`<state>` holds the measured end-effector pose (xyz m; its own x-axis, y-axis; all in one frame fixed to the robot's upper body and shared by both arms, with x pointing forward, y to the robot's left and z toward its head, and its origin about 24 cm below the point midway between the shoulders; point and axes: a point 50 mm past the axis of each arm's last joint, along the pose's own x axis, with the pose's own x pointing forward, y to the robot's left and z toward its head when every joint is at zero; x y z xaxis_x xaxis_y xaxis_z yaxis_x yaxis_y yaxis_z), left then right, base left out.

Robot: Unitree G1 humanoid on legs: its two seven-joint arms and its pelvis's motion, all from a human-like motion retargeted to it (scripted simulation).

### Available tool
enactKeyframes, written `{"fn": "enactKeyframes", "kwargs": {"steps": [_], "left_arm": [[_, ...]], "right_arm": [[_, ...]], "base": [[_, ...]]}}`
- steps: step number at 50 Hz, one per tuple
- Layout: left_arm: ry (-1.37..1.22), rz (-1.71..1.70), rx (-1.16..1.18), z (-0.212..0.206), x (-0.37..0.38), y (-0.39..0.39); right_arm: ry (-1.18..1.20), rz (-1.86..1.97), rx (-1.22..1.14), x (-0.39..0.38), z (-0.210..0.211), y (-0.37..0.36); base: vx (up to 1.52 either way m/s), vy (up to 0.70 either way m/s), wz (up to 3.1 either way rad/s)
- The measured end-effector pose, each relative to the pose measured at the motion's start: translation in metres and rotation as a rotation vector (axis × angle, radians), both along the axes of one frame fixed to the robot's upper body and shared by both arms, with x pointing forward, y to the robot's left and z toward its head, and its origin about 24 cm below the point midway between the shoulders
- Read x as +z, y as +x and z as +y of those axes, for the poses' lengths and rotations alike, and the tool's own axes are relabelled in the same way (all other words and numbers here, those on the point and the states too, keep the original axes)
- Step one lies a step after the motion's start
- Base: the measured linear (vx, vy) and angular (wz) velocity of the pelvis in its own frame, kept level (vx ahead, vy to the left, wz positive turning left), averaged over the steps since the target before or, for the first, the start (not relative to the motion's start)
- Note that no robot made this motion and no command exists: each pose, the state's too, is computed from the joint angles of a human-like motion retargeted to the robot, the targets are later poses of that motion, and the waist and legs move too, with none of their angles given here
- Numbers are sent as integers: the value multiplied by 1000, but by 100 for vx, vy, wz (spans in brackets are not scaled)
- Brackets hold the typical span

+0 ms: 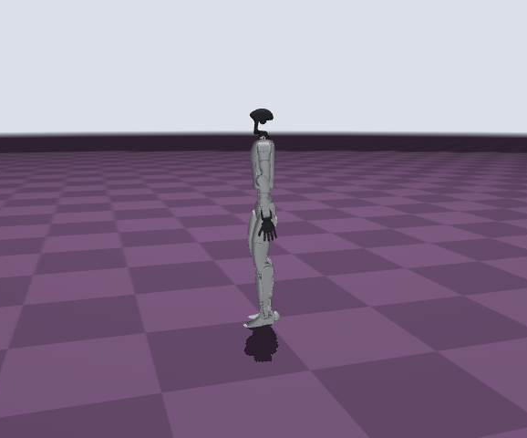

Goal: In place motions

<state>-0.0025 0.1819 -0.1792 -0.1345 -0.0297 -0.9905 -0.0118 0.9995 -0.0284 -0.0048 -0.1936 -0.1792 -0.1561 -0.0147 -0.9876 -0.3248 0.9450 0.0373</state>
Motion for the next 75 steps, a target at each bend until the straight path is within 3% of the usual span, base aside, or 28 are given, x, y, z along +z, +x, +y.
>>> {"fn": "enactKeyframes", "kwargs": {"steps": [63, 68, 75], "left_arm": [[-84, 53, -83, -2, 2, -4], [-91, 62, -62, -3, 2, -9], [-102, 78, 47, -5, 3, -16]], "right_arm": [[-31, 109, 43, 4, -11, -22], [-23, 123, -1, 4, -10, -24], [-19, 36, 118, 2, -8, 5]], "base": [[1, 3, 2], [5, 10, 13], [-3, 5, -7]]}}
